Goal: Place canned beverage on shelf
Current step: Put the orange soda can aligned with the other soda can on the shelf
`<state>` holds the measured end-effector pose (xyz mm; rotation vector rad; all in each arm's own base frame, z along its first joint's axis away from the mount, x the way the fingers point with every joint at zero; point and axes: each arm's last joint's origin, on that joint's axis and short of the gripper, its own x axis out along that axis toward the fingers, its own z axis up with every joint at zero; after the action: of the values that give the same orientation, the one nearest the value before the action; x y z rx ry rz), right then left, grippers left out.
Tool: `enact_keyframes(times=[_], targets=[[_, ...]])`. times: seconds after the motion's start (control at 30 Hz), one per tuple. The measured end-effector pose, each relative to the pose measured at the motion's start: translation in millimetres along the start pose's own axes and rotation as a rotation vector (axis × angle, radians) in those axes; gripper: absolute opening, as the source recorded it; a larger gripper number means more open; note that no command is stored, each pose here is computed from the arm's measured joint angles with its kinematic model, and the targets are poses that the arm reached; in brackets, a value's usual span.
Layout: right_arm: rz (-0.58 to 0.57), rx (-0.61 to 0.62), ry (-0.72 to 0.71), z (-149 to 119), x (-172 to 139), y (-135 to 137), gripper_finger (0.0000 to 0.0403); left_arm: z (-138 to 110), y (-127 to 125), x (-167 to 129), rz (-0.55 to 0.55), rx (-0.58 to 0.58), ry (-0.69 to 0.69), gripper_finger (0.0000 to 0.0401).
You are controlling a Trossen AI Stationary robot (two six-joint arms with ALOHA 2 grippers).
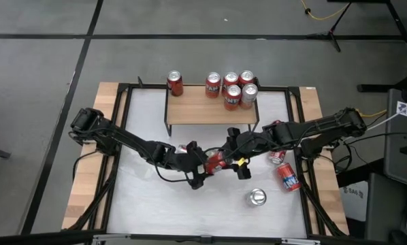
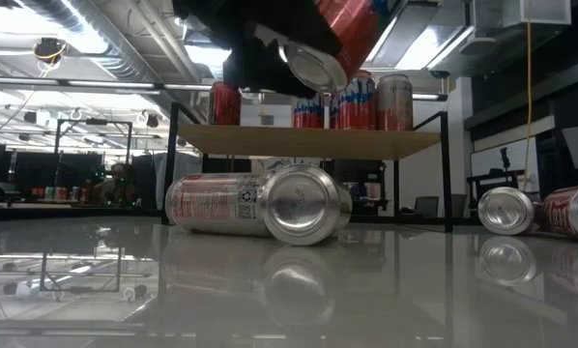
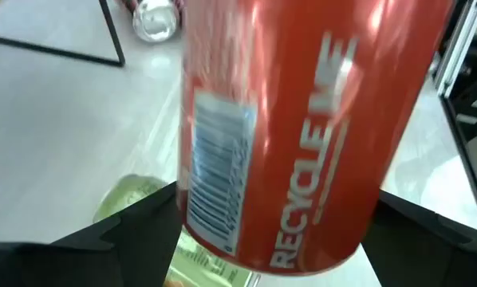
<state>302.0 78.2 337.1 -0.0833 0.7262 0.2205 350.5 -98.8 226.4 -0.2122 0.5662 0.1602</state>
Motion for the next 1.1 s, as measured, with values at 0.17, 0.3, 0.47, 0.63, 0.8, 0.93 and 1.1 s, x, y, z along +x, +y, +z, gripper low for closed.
enact_keyframes(times=[0.17, 0.3, 0.47, 0.63, 0.8, 0.93, 1.1], targets=[[-0.001, 0.0, -0.004, 0.4, -0.1, 0.0, 0.0276, -7.6, 2.6, -0.5, 0.017, -0.012, 0.08, 0.0331], [-0.007, 0.0, -0.006, 0.5, -0.1, -0.2, 0.0276, -13.6, 4.4, -1.1, 0.015, -0.032, 0.15, 0.033], [-0.047, 0.004, -0.006, 0.6, -0.1, -3.1, 0.0276, -21.6, 5.4, -3.2, 0.018, -0.035, 0.236, 0.033], [-0.072, 0.044, -0.006, 0.5, -0.2, -16.0, 0.0276, -31.3, 2.2, -7.8, 0.037, -0.013, 0.31, 0.033], [-0.104, 0.086, -0.006, -0.3, -1.1, -35.7, 0.0276, -37.9, -2.8, -12.0, 0.039, 0.018, 0.349, 0.033], [-0.101, 0.124, -0.01, -1.4, -3.2, -55.2, 0.0276, -39.0, -4.7, -13.0, 0.051, 0.028, 0.341, 0.033], [-0.147, 0.119, -0.044, 10.2, -21.3, -79.1, 0.0276, -38.2, -3.6, -12.9, 0.094, 0.037, 0.314, 0.033]])
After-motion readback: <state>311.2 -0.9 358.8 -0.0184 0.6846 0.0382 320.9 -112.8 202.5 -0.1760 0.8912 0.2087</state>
